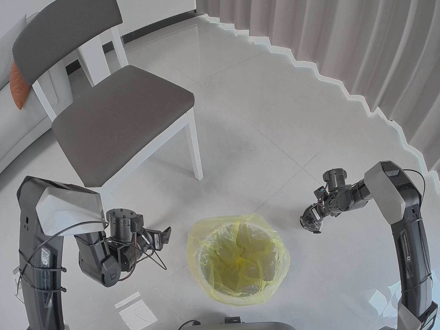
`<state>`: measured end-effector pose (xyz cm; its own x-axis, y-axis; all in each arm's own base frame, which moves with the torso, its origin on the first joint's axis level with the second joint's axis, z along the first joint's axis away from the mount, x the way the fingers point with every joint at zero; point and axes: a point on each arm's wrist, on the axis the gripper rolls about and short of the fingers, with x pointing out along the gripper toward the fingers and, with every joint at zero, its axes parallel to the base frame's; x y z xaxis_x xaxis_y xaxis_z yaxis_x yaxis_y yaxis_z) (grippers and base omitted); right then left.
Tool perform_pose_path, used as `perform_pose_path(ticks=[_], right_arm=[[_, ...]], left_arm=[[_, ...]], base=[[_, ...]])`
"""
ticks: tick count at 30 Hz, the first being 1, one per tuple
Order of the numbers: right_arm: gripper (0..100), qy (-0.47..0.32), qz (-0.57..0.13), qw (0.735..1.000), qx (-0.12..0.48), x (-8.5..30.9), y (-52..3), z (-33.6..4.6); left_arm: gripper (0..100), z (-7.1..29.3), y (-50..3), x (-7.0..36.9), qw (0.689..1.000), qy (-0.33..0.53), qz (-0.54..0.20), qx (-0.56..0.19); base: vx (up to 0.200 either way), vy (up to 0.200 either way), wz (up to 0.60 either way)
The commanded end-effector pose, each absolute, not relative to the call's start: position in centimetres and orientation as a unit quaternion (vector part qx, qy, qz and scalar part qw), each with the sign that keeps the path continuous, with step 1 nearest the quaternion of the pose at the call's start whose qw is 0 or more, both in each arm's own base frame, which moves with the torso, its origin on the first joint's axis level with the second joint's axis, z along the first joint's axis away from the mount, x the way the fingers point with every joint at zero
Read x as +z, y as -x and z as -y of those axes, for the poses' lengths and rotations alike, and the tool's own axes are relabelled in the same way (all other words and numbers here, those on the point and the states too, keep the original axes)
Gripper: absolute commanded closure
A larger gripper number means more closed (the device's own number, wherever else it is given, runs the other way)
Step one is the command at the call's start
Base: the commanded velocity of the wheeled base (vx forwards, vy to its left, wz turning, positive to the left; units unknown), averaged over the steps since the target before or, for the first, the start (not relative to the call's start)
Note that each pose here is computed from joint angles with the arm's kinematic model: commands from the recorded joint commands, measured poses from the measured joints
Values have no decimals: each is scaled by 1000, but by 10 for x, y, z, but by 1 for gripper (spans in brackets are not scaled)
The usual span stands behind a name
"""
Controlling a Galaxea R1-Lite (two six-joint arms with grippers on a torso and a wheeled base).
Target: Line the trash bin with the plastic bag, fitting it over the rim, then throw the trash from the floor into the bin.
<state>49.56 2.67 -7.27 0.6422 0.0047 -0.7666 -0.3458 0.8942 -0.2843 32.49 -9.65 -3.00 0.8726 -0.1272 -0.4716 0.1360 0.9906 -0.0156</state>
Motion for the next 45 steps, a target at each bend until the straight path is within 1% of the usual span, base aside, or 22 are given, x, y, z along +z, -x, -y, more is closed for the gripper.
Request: perform_pose_path(ticks=[1,3,5,6,7,11,14,18,21,22,23,26,30,32,33,35,39,40,41,45], right_arm=[[100,205,-397,889,101,-42,-488,-26],[100,202,-383,895,111,-18,-479,-27],[100,198,-355,905,124,16,-465,-30],[100,197,-347,908,128,23,-461,-32],[100,196,-329,914,134,39,-452,-33],[100,199,-275,927,157,76,-418,-47],[100,206,-230,934,181,102,-388,-67],[100,213,-175,935,222,134,-344,-98],[100,208,-149,930,263,151,-311,-124],[100,208,-148,930,265,152,-310,-125],[100,205,-138,922,297,158,-284,-141],[100,209,-137,905,343,157,-252,-161],[100,219,-149,883,387,146,-224,-176],[100,224,-159,874,401,139,-216,-180],[100,224,-159,874,401,139,-216,-180],[100,231,-170,863,416,129,-207,-184],[100,234,-179,858,421,122,-206,-186],[100,238,-203,850,424,104,-214,-191],[100,239,-205,849,424,103,-214,-192],[100,227,-227,846,426,74,-230,-205]], left_arm=[[0,97,-323,-29,967,-9,-244,-70],[0,96,-323,-25,968,-8,-240,-69],[0,96,-324,-24,969,-7,-236,-68],[0,96,-325,-23,970,-6,-234,-68],[0,96,-326,-21,971,-8,-230,-68],[0,97,-323,-12,972,-8,-222,-72],[0,100,-317,-6,973,-4,-215,-81],[0,105,-308,5,980,1,-177,-96],[0,107,-301,7,980,0,-171,-102],[0,107,-300,7,980,0,-171,-102],[0,105,-296,8,980,0,-173,-102],[0,103,-291,8,980,1,-170,-101],[0,101,-284,7,980,2,-168,-102],[0,101,-283,7,980,3,-170,-101],[0,101,-283,7,980,3,-170,-101],[0,101,-282,8,980,4,-169,-100],[0,101,-282,10,981,5,-166,-101],[0,101,-282,12,982,5,-163,-101],[0,101,-282,12,982,5,-162,-101],[0,103,-281,18,982,5,-154,-105]], base=[[0,0,0],[0,0,0],[0,0,0],[0,0,0],[0,0,0],[0,0,0],[0,0,0],[0,0,0],[0,0,0],[0,0,0],[0,0,0],[0,0,0],[0,0,0],[0,0,0],[0,0,0],[0,0,0],[0,0,0],[0,0,0],[0,0,0],[0,0,0]])
